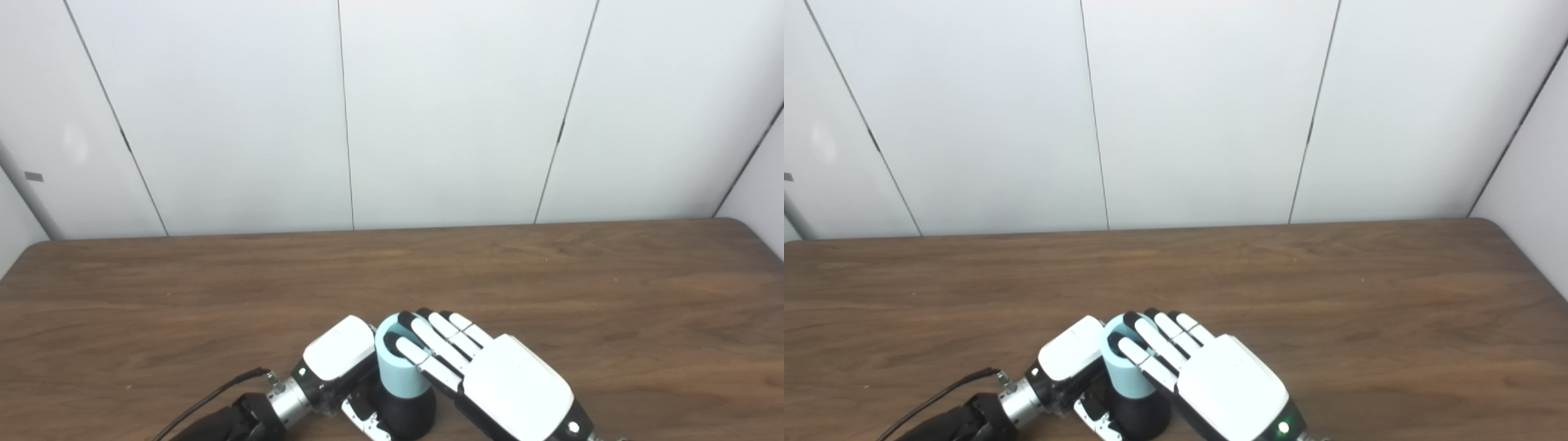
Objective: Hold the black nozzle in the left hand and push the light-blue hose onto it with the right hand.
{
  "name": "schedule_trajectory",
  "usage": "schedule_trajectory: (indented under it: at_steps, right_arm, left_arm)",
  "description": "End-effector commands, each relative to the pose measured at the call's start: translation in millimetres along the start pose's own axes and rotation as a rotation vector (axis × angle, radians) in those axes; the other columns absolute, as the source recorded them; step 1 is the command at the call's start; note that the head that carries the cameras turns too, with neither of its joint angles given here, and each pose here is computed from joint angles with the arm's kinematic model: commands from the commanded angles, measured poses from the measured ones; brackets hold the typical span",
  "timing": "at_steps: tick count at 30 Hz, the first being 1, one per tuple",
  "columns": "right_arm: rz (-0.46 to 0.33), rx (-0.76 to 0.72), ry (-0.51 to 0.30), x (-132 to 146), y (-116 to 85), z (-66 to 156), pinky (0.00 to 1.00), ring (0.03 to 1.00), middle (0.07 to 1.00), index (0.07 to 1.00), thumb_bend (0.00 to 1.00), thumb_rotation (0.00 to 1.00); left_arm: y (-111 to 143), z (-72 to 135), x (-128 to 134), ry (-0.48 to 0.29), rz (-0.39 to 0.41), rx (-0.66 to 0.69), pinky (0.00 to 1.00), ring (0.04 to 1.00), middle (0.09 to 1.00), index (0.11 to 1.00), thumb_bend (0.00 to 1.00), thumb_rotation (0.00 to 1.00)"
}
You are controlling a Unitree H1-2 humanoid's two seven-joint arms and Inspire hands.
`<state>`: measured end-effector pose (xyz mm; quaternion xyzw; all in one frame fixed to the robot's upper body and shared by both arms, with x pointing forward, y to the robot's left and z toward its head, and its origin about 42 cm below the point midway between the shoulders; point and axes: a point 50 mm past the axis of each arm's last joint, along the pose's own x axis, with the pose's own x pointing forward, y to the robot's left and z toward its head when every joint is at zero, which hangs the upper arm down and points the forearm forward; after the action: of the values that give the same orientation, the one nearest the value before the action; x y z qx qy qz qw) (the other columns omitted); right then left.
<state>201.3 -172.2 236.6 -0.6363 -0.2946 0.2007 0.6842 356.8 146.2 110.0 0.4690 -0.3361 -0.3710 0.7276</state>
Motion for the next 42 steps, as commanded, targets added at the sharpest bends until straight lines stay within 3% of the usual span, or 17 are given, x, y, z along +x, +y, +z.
schedule_trajectory:
  at_steps: [1,29,33,35,42]
  right_arm:
    - [0.357,0.036,-0.038,-15.1,44.9,5.6,0.91,0.958,0.959,0.903,0.90,0.92]
    - [0.398,0.073,-0.037,-13.9,47.7,3.0,0.91,0.953,0.953,0.906,0.89,0.93]
    - [0.410,0.088,-0.027,-14.6,48.4,0.7,0.90,0.951,0.953,0.909,0.89,0.94]
    - [0.417,0.093,-0.022,-15.0,48.2,-0.4,0.91,0.956,0.957,0.912,0.89,0.95]
    - [0.417,0.106,-0.010,-15.6,47.6,-3.6,0.92,0.961,0.958,0.911,0.88,0.94]
  left_arm:
    - [-84.9,33.6,-33.1,0.015,-0.269,-0.129,0.18,0.238,0.473,0.484,0.52,0.00]
    - [-84.7,33.8,-33.7,0.014,-0.269,-0.127,0.19,0.253,0.473,0.483,0.52,0.00]
    - [-84.5,33.9,-33.3,0.014,-0.269,-0.131,0.21,0.268,0.412,0.521,0.51,0.00]
    - [-84.3,34.2,-33.1,0.010,-0.263,-0.126,0.18,0.232,0.459,0.491,0.52,0.00]
    - [-84.6,33.3,-32.7,0.013,-0.256,-0.125,0.17,0.228,0.472,0.483,0.52,0.00]
